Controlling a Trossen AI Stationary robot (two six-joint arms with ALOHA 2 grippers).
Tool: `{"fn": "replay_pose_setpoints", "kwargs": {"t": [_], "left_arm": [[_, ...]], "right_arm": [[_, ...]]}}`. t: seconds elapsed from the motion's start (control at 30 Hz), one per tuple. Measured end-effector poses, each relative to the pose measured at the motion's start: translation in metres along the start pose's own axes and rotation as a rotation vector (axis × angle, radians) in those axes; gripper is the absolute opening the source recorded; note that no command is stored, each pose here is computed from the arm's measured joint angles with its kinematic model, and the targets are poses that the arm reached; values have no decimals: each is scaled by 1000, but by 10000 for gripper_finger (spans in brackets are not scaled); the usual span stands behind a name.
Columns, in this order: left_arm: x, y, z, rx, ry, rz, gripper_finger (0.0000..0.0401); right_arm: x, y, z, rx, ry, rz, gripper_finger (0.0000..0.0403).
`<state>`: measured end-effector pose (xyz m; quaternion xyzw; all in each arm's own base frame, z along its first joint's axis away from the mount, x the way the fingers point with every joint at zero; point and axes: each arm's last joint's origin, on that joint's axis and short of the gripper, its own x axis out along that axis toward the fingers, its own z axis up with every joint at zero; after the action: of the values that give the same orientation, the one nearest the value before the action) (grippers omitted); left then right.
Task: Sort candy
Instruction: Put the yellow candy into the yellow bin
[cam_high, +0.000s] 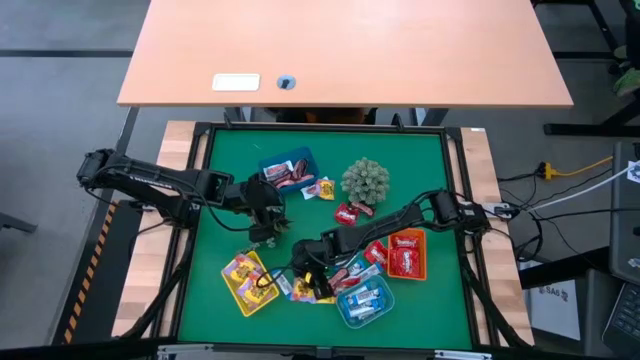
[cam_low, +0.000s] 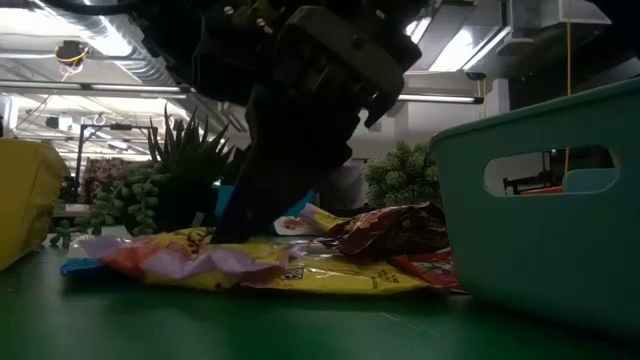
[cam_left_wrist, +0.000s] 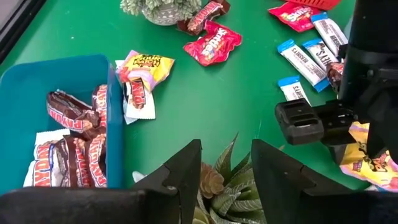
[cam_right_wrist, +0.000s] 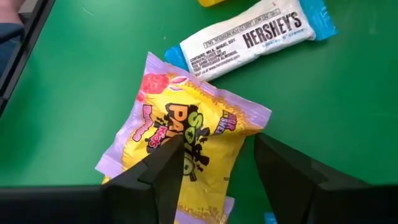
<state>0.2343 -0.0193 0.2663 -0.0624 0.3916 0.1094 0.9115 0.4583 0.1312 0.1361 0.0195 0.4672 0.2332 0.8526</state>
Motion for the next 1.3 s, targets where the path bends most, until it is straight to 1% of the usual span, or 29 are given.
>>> {"fn": "replay_pose_setpoints", "kwargs": {"t": [0.07, 0.17, 0.23, 0.37, 0.47, 0.53, 0.67, 0.8, 0.9, 1.03, 1.2, 1.3], "left_arm": [[0, 0, 0, 0, 0, 0, 128], [0, 0, 0, 0, 0, 0, 128], [0, 0, 0, 0, 0, 0, 128], [0, 0, 0, 0, 0, 0, 128], [0, 0, 0, 0, 0, 0, 128], [0, 0, 0, 0, 0, 0, 128], [0, 0, 0, 0, 0, 0, 128], [0, 0, 0, 0, 0, 0, 128], [0, 0, 0, 0, 0, 0, 128], [0, 0, 0, 0, 0, 0, 128], [0, 0, 0, 0, 0, 0, 128], [0, 0, 0, 0, 0, 0, 128]], "right_arm": [[0, 0, 0, 2, 1, 1, 182], [0, 0, 0, 2, -1, 2, 152], [0, 0, 0, 2, -1, -4, 125], [0, -2, 1, 1, -7, -59, 67], [0, -2, 1, 0, -10, -68, 23], [0, -2, 1, -1, -13, -67, 7], [-5, 0, 8, 3, 2, -51, 14], [-20, 5, 29, -10, -12, -49, 4], [-34, 11, 49, -28, -62, -40, 6], [-49, 17, 72, -65, -158, 6, 6], [-55, 19, 87, -133, -297, 13, 5], [-53, 18, 93, -148, -366, -17, 8]]}}
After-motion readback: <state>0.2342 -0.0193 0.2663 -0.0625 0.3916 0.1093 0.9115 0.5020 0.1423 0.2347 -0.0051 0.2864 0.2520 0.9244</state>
